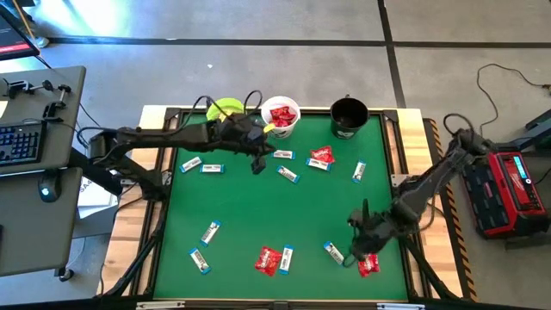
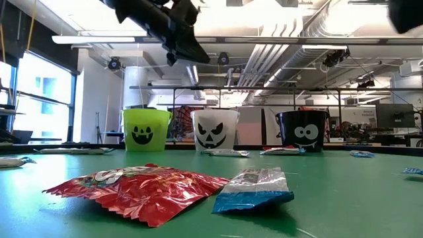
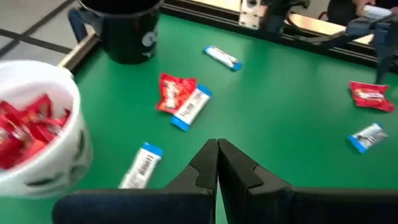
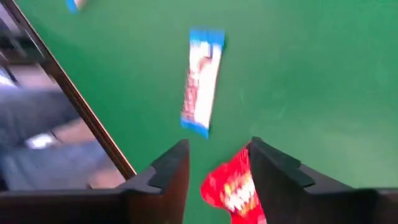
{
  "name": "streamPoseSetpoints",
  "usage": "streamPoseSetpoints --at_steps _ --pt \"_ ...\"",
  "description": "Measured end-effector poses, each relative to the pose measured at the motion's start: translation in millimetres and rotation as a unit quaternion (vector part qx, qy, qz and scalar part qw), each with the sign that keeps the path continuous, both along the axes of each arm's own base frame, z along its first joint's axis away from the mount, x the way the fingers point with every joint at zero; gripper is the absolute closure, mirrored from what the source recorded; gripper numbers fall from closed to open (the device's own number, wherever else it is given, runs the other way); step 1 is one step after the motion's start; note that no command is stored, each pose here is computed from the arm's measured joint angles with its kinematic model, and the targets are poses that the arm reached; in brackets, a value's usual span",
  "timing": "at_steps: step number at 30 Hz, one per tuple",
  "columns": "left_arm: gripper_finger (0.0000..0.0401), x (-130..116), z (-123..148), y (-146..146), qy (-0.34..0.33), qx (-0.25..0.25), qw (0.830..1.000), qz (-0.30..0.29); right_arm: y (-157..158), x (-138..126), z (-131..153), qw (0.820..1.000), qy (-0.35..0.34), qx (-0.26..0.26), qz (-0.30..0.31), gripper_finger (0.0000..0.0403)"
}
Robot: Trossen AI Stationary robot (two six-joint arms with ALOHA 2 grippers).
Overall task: Sort candy by brand, put in halloween buckets
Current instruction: Put the red candy into the white bucket
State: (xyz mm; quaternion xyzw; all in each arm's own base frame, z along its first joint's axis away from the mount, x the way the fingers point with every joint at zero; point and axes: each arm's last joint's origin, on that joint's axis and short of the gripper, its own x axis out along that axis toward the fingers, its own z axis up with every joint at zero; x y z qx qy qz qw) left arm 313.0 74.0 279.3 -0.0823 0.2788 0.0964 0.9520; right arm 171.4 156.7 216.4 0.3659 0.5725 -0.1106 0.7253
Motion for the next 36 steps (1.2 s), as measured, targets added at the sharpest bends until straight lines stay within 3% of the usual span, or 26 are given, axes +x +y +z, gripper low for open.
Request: streamPoseSetpoints --at_steps 7,28,32,36 --pt "0.0401 -9 -13 -25 -0.010 -0.008 1.000 0.000 22 -1 -32 0.995 0.061 -0.034 0.074 0.0213" --pt "0.0401 -8 -15 -42 -0.007 -0.013 1.000 0.000 36 10 -78 0.979 0.121 -0.075 0.146 0.0211" --pt "0.0401 -8 -16 -42 -0.005 -0.013 1.000 0.000 36 10 -81 0.977 0.129 -0.077 0.151 0.0230" --pt "0.0401 -9 -16 -42 -0.003 -0.014 1.000 0.001 36 9 -82 0.975 0.136 -0.078 0.158 0.0285"
